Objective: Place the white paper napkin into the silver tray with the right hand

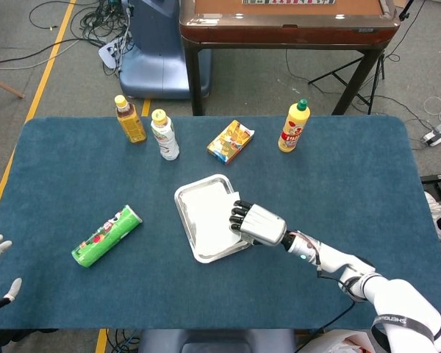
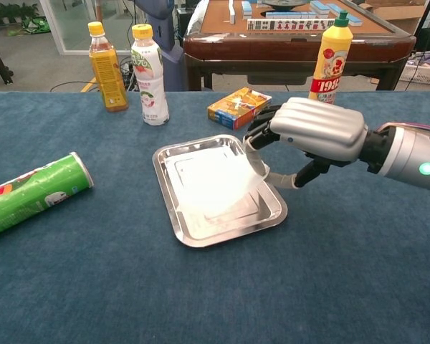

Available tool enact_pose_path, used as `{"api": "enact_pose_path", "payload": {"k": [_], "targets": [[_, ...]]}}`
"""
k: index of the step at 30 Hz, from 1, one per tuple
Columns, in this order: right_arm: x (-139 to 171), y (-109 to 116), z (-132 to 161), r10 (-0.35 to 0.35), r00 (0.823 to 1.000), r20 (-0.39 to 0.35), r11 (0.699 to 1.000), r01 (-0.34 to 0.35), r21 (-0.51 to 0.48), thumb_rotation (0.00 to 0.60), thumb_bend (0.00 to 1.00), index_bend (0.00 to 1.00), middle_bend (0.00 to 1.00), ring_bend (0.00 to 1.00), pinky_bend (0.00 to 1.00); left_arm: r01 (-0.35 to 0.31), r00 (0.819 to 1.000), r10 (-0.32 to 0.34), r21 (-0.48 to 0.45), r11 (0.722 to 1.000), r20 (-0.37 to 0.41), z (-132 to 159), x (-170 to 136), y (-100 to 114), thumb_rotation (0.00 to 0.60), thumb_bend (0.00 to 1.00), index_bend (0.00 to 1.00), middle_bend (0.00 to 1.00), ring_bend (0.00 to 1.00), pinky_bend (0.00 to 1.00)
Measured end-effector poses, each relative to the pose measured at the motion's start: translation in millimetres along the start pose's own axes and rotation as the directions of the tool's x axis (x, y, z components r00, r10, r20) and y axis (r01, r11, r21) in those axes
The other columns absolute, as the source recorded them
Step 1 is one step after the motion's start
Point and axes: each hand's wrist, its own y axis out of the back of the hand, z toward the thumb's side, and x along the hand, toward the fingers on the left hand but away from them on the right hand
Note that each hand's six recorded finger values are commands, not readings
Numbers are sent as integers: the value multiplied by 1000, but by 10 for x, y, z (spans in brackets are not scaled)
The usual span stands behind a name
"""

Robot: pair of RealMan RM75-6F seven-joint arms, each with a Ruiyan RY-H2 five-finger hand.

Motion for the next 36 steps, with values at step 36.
{"api": "enact_pose_path", "payload": {"k": [36], "targets": [[-173, -41, -133, 89, 989, -118, 994, -81, 70, 600, 362, 681, 487, 347, 305, -8, 1000, 9, 24, 1000, -19, 8, -29, 37, 600, 274, 195, 122, 107, 0]]}}
